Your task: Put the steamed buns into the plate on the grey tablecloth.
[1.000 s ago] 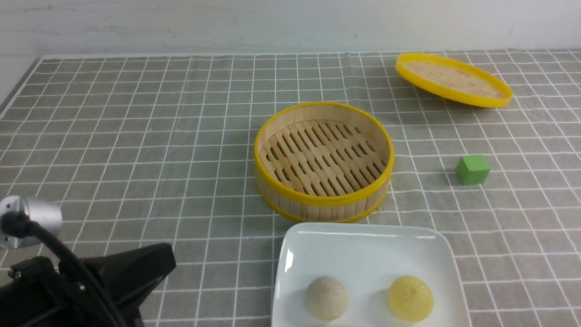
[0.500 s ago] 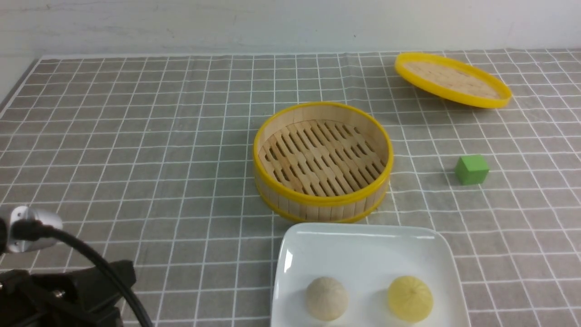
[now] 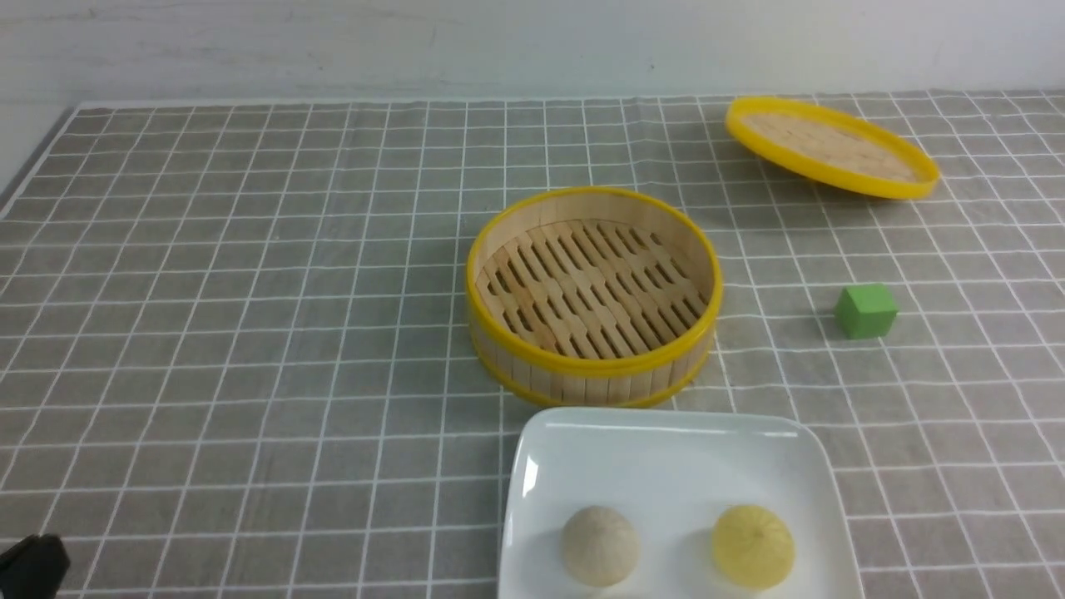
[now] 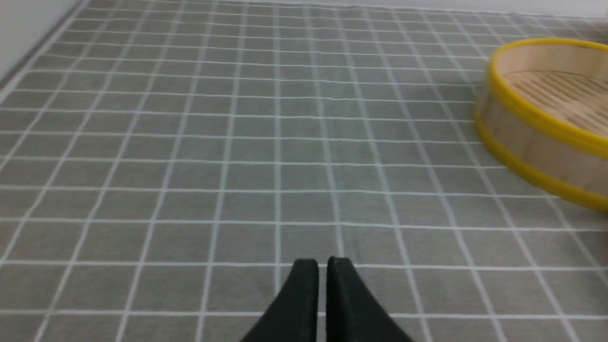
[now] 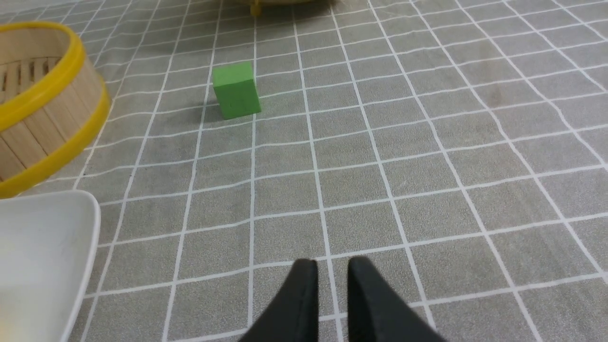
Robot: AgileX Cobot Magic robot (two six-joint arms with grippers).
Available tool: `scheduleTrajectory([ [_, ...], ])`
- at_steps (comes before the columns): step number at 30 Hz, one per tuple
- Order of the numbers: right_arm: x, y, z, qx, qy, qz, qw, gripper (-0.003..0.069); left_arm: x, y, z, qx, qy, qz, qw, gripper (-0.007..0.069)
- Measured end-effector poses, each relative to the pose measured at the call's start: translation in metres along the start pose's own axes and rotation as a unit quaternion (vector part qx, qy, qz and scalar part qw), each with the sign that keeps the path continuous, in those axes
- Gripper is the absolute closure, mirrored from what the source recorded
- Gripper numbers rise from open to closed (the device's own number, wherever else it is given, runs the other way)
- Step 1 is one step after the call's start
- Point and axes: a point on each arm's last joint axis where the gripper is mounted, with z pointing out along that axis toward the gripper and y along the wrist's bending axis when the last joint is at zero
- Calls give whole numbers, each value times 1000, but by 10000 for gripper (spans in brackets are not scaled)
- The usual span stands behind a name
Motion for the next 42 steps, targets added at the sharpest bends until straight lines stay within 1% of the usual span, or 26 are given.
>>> scheduleTrajectory([
  [1, 0, 0, 0, 0, 0, 0, 1000, 542, 2, 0, 0, -3, -1, 0, 1000, 571],
  [2, 0, 0, 0, 0, 0, 0, 1000, 540, 10, 3, 1, -22, 1, 3, 1000, 571],
  [3, 0, 0, 0, 0, 0, 0, 1000, 538, 15, 4, 3, -30, 6, 6, 1000, 571],
  [8, 0, 0, 0, 0, 0, 0, 1000, 533, 33, 6, 8, -39, 32, 14, 999, 561],
  [14, 0, 0, 0, 0, 0, 0, 1000, 529, 33, 6, 8, -39, 29, 17, 999, 555],
  [19, 0, 0, 0, 0, 0, 0, 1000, 522, 33, 5, 8, -24, 29, 19, 999, 552],
  [29, 0, 0, 0, 0, 0, 0, 1000, 517, 33, 5, 8, -24, 29, 13, 999, 544],
  [35, 0, 0, 0, 0, 0, 0, 1000, 509, 33, 7, 8, -43, 29, 12, 999, 538],
  [42, 0, 0, 0, 0, 0, 0, 1000, 500, 33, 7, 8, -46, 29, 13, 998, 534],
])
